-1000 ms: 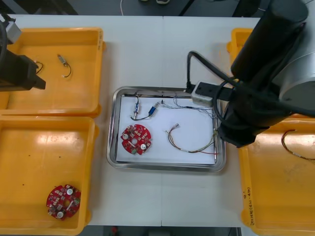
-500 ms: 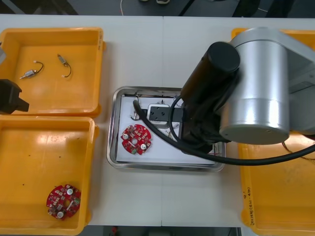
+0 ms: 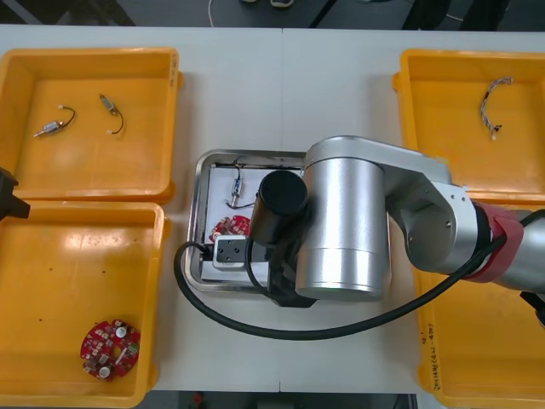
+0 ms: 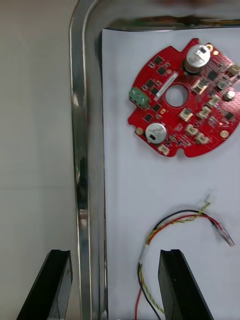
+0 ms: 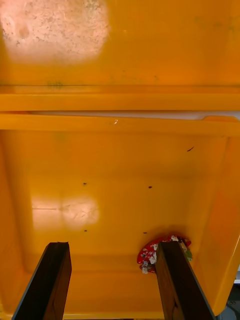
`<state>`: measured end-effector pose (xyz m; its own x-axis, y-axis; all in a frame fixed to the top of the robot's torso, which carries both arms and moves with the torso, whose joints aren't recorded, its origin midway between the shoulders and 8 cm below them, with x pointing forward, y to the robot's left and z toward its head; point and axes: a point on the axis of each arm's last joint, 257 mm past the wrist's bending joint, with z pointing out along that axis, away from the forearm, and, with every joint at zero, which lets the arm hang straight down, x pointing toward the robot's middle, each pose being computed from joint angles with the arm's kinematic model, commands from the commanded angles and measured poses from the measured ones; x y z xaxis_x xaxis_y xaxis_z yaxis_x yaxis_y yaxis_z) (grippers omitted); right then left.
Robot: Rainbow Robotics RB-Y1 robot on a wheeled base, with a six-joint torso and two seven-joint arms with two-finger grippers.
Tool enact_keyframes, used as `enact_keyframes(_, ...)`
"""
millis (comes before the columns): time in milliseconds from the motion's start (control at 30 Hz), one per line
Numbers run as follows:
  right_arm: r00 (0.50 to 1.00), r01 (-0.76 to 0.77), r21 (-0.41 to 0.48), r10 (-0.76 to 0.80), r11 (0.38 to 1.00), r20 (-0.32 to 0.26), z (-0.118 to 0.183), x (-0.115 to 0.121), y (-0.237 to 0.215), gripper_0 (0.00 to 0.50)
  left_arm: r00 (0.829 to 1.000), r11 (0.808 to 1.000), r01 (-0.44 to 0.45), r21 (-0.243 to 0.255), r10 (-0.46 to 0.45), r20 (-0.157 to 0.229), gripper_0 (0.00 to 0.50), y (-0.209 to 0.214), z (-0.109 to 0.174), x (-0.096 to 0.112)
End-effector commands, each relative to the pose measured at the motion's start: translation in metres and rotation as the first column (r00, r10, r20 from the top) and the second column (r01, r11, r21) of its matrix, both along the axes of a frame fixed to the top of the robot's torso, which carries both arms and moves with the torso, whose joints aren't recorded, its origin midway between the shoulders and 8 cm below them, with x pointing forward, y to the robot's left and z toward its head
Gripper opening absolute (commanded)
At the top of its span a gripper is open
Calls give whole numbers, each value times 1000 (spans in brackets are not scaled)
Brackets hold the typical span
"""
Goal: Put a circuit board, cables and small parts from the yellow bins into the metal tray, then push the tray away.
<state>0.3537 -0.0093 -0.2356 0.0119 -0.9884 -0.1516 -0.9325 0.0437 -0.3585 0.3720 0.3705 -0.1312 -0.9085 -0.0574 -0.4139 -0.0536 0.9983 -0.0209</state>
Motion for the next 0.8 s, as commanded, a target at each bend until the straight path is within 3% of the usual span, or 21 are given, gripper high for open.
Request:
enact_keyframes(33,998,-60,-13,60,998,3,-14,-4,12,500,1000,999,-23,47,22,19,500,15,12,-6)
enact_keyframes(533,998,-54,-77,53,996,-15,-50,-11,12,500,999,998,-35,50,35,0,500,19,5,-11)
enact_keyframes(800,999,-35,-83,35,996,5,-59,-9,18,500,999,998,-33,50,33,0,500,19,5,-11)
